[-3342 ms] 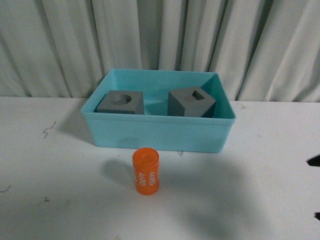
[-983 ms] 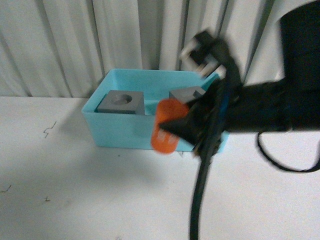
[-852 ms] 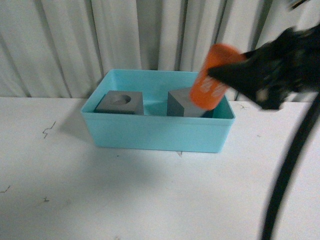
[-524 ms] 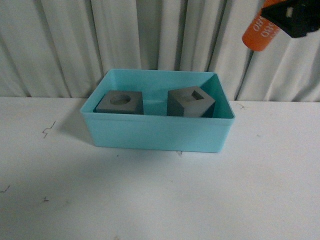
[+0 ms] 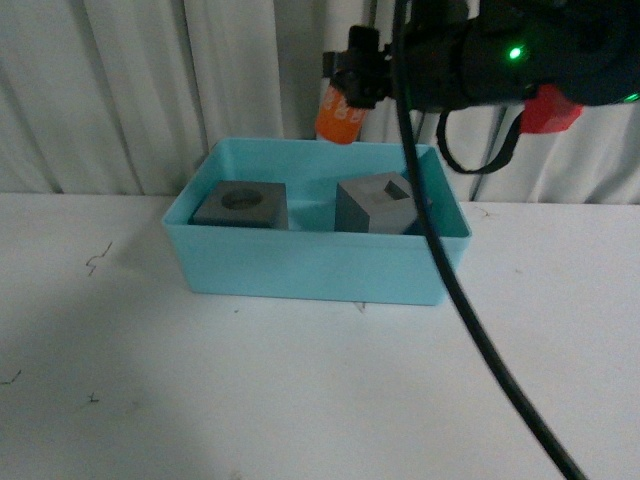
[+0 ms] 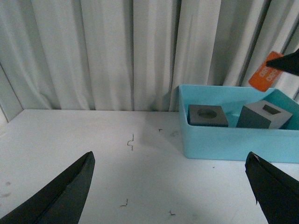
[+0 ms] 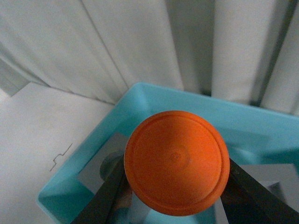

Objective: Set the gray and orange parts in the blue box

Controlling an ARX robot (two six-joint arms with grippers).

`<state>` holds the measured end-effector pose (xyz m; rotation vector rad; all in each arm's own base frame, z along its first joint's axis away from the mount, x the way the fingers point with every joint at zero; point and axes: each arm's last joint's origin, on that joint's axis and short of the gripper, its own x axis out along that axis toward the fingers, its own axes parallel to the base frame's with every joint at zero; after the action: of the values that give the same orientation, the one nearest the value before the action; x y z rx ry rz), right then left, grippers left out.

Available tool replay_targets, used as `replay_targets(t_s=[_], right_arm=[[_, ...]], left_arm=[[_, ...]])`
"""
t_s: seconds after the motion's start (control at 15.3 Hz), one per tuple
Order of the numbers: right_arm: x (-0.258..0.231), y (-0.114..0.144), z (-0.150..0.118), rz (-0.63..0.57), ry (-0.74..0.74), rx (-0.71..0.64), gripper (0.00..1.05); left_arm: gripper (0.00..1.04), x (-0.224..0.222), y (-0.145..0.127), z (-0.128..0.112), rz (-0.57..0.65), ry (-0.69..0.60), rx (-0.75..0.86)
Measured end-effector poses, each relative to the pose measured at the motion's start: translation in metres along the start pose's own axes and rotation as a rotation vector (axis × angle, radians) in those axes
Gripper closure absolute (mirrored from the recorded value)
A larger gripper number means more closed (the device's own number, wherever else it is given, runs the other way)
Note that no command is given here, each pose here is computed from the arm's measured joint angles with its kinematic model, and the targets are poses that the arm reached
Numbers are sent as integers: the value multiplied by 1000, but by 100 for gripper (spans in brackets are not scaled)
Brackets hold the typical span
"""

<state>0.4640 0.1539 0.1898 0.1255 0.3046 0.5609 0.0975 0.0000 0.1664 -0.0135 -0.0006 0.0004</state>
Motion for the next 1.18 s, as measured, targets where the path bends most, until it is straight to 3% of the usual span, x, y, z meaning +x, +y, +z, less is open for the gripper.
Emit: replay_targets(t_s=[0.33, 0.79, 1.18], right_arm=[[36, 6, -40, -23, 137, 49, 59], [65, 12, -69, -57, 253, 11, 59], [83, 12, -78, -79, 294, -65, 59]], left_arm=[[7, 0, 0, 0, 0, 0, 0], [7, 0, 0, 0, 0, 0, 0], [7, 0, 0, 0, 0, 0, 0]])
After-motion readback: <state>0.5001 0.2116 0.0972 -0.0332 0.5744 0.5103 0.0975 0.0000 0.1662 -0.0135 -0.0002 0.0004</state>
